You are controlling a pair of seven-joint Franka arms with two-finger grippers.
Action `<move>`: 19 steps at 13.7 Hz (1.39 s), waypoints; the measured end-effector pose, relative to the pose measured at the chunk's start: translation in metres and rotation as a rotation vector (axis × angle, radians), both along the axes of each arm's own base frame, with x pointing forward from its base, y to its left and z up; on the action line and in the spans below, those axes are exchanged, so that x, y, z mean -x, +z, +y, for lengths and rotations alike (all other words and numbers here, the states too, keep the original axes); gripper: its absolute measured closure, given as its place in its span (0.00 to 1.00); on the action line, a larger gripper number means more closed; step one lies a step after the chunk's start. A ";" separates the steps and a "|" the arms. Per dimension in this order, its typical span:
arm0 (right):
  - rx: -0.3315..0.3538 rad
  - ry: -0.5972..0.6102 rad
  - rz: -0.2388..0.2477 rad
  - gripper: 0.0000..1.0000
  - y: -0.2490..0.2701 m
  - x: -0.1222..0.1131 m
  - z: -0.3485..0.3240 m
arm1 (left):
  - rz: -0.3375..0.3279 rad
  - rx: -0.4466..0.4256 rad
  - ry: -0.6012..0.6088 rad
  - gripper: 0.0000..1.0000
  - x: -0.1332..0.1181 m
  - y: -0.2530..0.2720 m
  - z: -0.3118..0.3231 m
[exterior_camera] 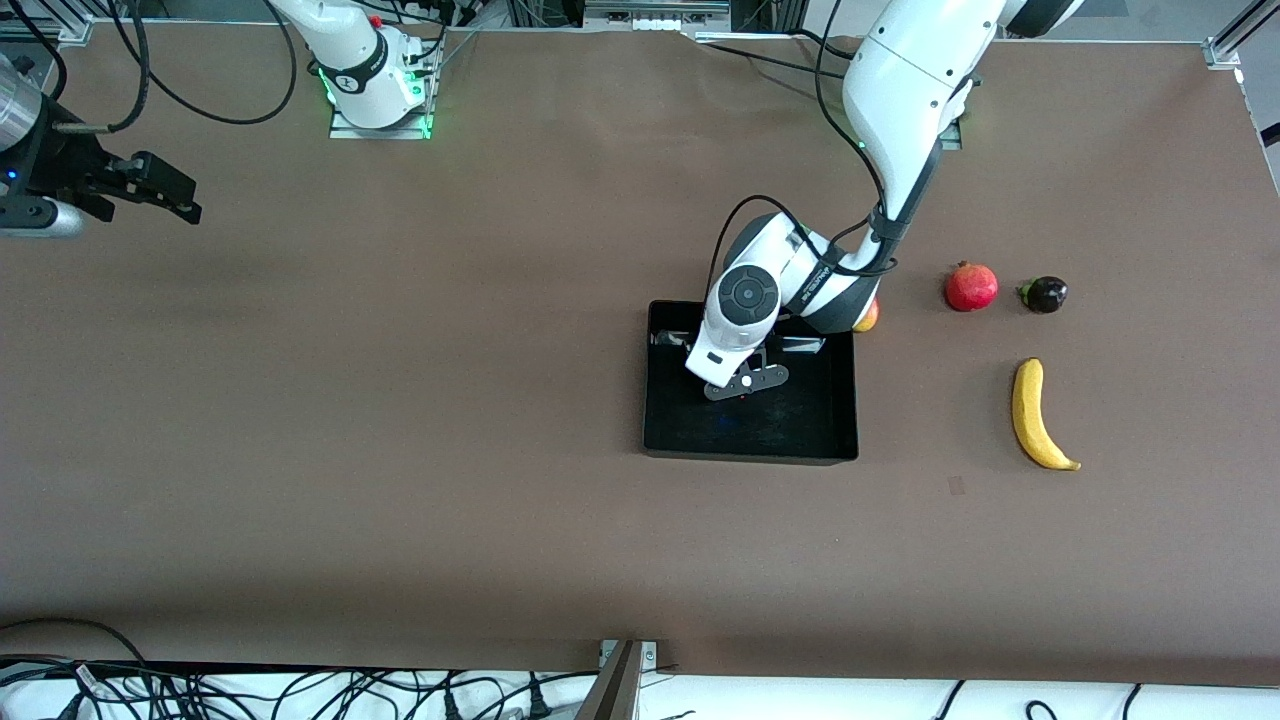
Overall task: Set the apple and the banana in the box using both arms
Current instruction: 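Lower the apple into the box and open the left gripper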
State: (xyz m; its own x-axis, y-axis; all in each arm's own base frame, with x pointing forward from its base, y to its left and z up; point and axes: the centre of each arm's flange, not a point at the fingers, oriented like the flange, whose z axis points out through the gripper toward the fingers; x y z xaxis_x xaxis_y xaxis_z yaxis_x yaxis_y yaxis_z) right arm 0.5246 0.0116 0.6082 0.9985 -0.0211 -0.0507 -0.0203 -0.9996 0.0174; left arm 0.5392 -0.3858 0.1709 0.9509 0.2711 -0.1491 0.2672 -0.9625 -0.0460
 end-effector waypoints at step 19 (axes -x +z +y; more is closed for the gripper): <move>0.011 0.003 -0.015 0.00 -0.018 -0.019 -0.011 | 0.055 0.019 -0.139 0.00 -0.129 0.181 0.283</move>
